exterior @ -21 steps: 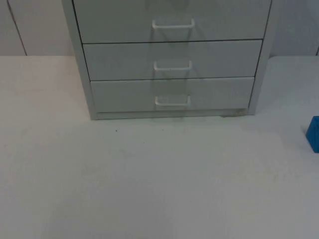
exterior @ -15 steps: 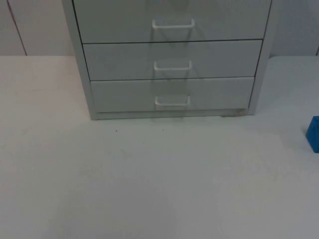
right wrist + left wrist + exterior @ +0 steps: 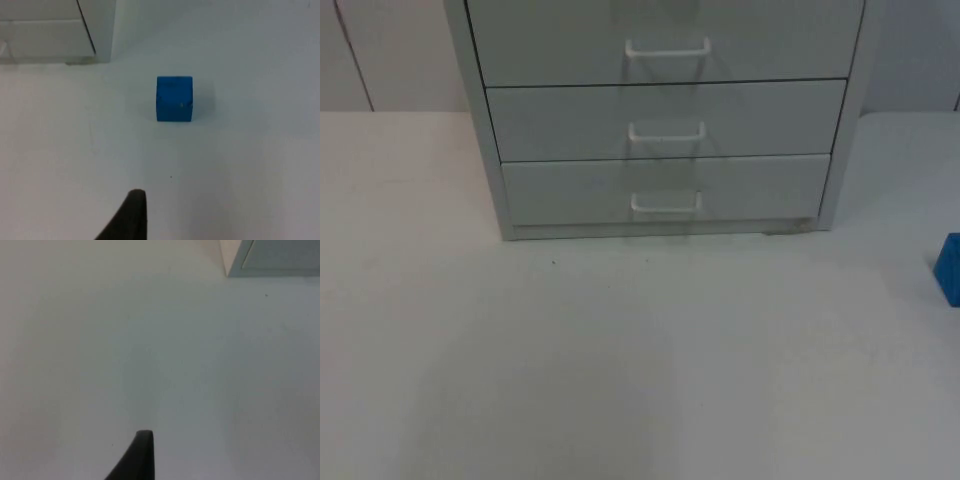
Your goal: Open the drawer with the left hand, place the block into the drawer with the right hand, then close the drawer with the left hand.
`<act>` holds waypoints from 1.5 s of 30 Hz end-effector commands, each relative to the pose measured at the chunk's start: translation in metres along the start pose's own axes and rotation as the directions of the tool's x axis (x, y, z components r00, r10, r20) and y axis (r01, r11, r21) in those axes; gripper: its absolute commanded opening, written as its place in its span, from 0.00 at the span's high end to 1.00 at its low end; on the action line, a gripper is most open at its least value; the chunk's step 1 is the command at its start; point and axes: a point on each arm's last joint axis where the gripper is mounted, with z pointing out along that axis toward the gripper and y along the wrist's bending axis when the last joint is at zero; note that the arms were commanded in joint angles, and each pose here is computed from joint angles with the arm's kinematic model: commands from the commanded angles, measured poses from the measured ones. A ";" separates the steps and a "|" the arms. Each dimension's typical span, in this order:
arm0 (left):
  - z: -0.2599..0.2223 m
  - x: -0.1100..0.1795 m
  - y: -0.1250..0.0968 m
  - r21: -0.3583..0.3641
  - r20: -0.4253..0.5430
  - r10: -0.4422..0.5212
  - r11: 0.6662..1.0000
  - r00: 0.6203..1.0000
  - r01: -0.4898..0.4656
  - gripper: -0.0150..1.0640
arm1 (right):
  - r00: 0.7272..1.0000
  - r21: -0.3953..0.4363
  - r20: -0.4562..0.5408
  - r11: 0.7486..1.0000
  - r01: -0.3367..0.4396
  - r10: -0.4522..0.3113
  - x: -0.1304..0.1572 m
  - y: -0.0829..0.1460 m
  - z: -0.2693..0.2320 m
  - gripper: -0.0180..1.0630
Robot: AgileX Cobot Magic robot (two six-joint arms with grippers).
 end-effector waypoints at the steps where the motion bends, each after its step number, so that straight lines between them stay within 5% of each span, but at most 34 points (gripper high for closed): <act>1: 0.010 -0.007 0.000 0.006 -0.017 -0.020 1.000 1.000 0.020 0.01 | 0.999 0.009 -0.033 1.000 0.003 -0.003 -0.006 -0.001 0.012 0.03; 15: 0.041 -0.015 0.003 -0.009 -0.141 -0.017 1.000 0.990 0.016 0.03 | 0.981 0.003 -0.191 1.000 -0.002 0.003 -0.009 -0.001 0.046 0.03; 17: 0.043 -0.015 0.003 -0.010 -0.147 -0.018 1.000 0.989 0.017 0.07 | 0.981 0.003 -0.191 1.000 -0.002 0.003 -0.009 -0.001 0.046 0.03; 19: 0.048 -0.016 0.003 -0.012 -0.170 -0.021 1.000 0.985 0.019 0.25 | 0.982 0.004 -0.191 1.000 -0.004 0.005 -0.009 -0.001 0.046 0.03; 23: 0.053 -0.017 0.003 -0.006 -0.181 0.002 1.000 0.983 -0.003 0.44 | 0.981 0.004 -0.191 1.000 -0.006 0.007 -0.009 -0.001 0.046 0.03; 25: 0.055 -0.018 0.003 0.003 -0.182 0.018 1.000 0.983 -0.017 0.46 | 0.981 0.004 -0.194 1.000 -0.006 0.007 -0.009 -0.001 0.046 0.03; 34: 0.065 -0.050 -0.013 0.180 -0.196 0.190 0.971 0.962 -0.156 0.43 | 0.981 0.004 -0.196 1.000 -0.006 0.007 -0.009 -0.001 0.046 0.03; 36: 0.073 -0.064 -0.030 0.292 -0.162 0.301 0.924 0.940 -0.245 0.43 | 0.982 0.004 -0.189 1.000 -0.006 0.007 -0.009 -0.001 0.046 0.03; 37: 0.073 -0.064 -0.030 0.292 -0.162 0.301 0.924 0.940 -0.245 0.43 | 0.982 0.004 -0.189 1.000 -0.006 0.007 -0.009 -0.001 0.046 0.03; 41: 0.084 -0.080 -0.069 0.370 -0.069 0.496 0.819 0.866 -0.439 0.43 | 0.981 0.004 -0.193 1.000 -0.006 0.007 -0.008 -0.001 0.047 0.03; 42: 0.084 -0.080 -0.069 0.370 -0.069 0.496 0.819 0.866 -0.439 0.43 | 0.981 0.004 -0.193 1.000 -0.006 0.007 -0.008 -0.001 0.047 0.03; 45: 0.093 -0.081 -0.102 0.349 -0.008 0.680 0.689 0.733 -0.636 0.43 | 0.981 0.004 -0.196 1.000 -0.006 0.007 -0.004 -0.001 0.050 0.03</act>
